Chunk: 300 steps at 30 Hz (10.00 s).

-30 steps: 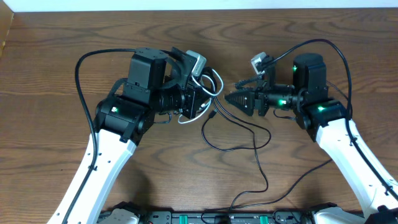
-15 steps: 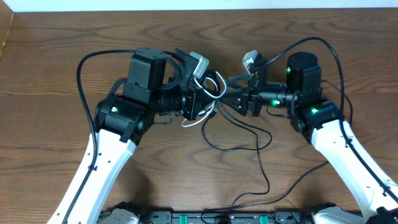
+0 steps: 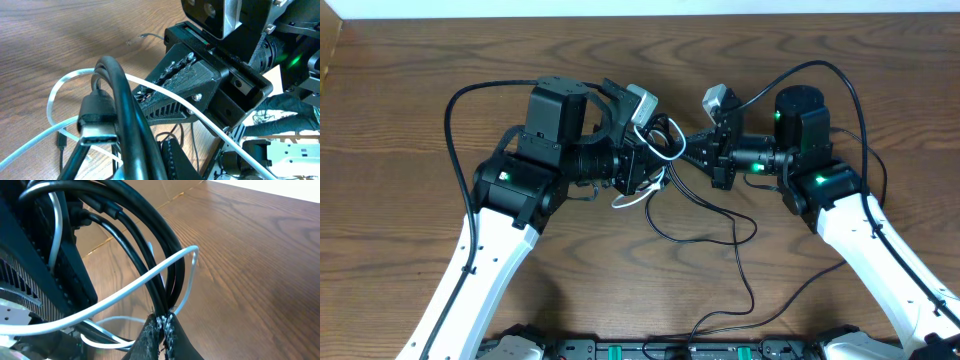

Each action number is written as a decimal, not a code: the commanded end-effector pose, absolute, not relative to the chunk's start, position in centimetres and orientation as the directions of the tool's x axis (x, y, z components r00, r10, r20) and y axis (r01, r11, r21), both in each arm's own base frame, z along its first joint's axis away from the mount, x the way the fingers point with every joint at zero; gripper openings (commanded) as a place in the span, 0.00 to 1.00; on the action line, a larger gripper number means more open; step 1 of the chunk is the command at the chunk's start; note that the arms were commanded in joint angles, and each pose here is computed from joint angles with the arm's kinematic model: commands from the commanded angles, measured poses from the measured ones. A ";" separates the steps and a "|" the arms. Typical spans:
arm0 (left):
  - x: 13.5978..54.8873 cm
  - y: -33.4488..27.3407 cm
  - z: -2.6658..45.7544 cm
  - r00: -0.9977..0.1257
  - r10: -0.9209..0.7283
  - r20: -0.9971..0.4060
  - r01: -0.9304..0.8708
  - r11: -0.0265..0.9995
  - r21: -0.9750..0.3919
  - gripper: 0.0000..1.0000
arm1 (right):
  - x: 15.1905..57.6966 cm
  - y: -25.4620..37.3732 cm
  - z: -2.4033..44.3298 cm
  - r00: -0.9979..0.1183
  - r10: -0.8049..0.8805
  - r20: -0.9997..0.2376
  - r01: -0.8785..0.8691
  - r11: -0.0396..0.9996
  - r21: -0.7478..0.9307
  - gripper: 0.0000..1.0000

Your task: Untangle cables

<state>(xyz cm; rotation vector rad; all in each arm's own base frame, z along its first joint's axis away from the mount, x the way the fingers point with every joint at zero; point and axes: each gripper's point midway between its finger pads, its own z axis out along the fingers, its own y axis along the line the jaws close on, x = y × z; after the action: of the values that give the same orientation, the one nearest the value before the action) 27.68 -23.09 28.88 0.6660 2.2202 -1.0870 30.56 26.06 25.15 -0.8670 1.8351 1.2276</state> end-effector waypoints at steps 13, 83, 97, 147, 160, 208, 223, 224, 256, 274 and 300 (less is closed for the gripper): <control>33.5 -16.4 26.7 -0.720 0.021 -0.694 0.317 0.899 -0.302 0.08 | 27.1 26.0 23.1 -0.514 -0.233 -0.825 -0.856 0.204 0.475 0.01; 27.6 -24.8 30.2 -0.788 0.074 -0.611 0.543 0.550 -0.635 0.08 | 30.7 25.5 22.7 -0.448 -0.221 -0.866 -0.856 0.384 0.345 0.01; 33.4 -18.0 27.3 -0.746 -0.146 -0.649 0.195 0.884 -0.424 0.08 | 29.1 25.6 22.0 -0.511 -0.242 -0.825 -0.841 0.340 0.421 0.01; 30.9 -14.2 23.4 -0.837 -0.072 -0.542 0.100 0.955 -0.280 0.08 | 32.4 21.5 17.4 -0.763 -0.113 -0.637 -0.507 0.715 0.481 0.26; 28.8 -21.5 27.1 -0.781 0.123 -0.612 0.502 0.707 -0.498 0.08 | 29.7 26.3 19.1 -0.522 -0.327 -0.788 -0.800 0.508 0.319 0.52; 31.4 -16.4 24.6 -0.785 0.072 -0.616 0.302 0.912 -0.278 0.08 | 32.1 20.5 14.9 -0.777 -0.163 -0.608 -0.430 0.843 0.323 0.93; 29.0 -20.6 26.9 -0.660 0.269 -0.701 0.629 0.709 -0.320 0.08 | 30.4 25.1 18.3 -0.564 -0.321 -0.761 -0.758 0.566 0.323 0.98; 28.8 -20.9 27.2 -0.654 0.266 -0.708 0.641 0.691 -0.333 0.08 | 30.6 25.0 18.2 -0.562 -0.320 -0.762 -0.756 0.572 0.317 0.98; 33.9 -0.9 24.0 -0.787 0.344 -0.511 0.054 0.865 0.499 0.08 | 39.4 13.6 12.0 -0.734 -0.111 -0.670 -0.350 0.908 0.233 0.01; 37.1 3.5 14.5 -0.927 0.130 -0.352 -0.041 0.897 0.440 0.08 | 41.8 11.0 13.4 -0.691 -0.015 -0.723 -0.272 0.932 0.241 0.09; 34.0 1.0 12.3 -0.970 0.045 -0.241 -0.005 0.979 0.203 0.91 | 39.7 11.8 11.7 -0.764 -0.036 -0.644 -0.281 0.918 0.282 0.99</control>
<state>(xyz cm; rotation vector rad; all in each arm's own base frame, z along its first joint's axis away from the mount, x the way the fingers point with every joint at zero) 33.85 1.24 10.70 0.0281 2.9239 0.3286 39.94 11.32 12.00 -0.2196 2.3928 0.4528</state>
